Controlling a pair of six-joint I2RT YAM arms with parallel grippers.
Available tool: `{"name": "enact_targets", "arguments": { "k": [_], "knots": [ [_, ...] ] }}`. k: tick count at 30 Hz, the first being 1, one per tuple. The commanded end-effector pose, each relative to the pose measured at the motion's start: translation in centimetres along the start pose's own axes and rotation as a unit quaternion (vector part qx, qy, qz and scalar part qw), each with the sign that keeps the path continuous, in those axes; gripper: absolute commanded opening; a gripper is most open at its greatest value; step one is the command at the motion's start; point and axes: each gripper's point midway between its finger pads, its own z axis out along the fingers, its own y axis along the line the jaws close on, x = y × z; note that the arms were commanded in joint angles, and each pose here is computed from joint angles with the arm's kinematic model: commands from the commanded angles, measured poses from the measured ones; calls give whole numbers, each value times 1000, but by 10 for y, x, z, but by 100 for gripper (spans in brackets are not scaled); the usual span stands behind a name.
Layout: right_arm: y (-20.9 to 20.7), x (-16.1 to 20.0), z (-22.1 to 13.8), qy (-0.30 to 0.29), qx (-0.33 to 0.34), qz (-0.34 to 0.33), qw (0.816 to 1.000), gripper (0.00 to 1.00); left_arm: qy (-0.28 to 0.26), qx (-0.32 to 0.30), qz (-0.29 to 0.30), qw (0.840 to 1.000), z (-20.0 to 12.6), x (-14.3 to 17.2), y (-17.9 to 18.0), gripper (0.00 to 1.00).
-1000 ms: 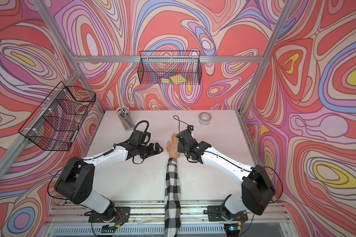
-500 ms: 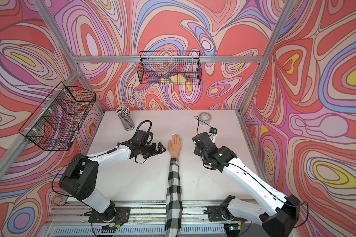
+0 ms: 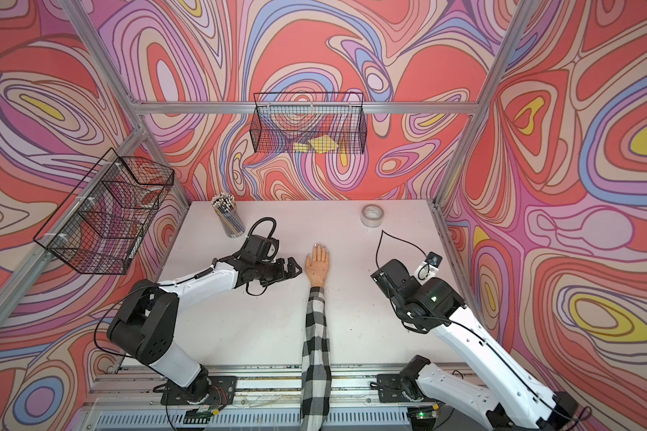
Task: Take off the watch
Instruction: Place the watch at the center of the board.
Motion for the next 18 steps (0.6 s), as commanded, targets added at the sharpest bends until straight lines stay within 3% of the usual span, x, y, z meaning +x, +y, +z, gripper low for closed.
{"name": "enact_targets", "arguments": {
  "k": [1,11,18],
  "knots": [
    [14,0,16,-9,32,-27,999,0,3,2,3,1000,4,-2,-5,99],
    [145,17,97,3,19,-49,999,0,2,5,5,1000,2,-2,-11,99],
    [215,20,136,9,9,-51,999,0,2,5,3,1000,2,1,-12,99]
  ]
}}
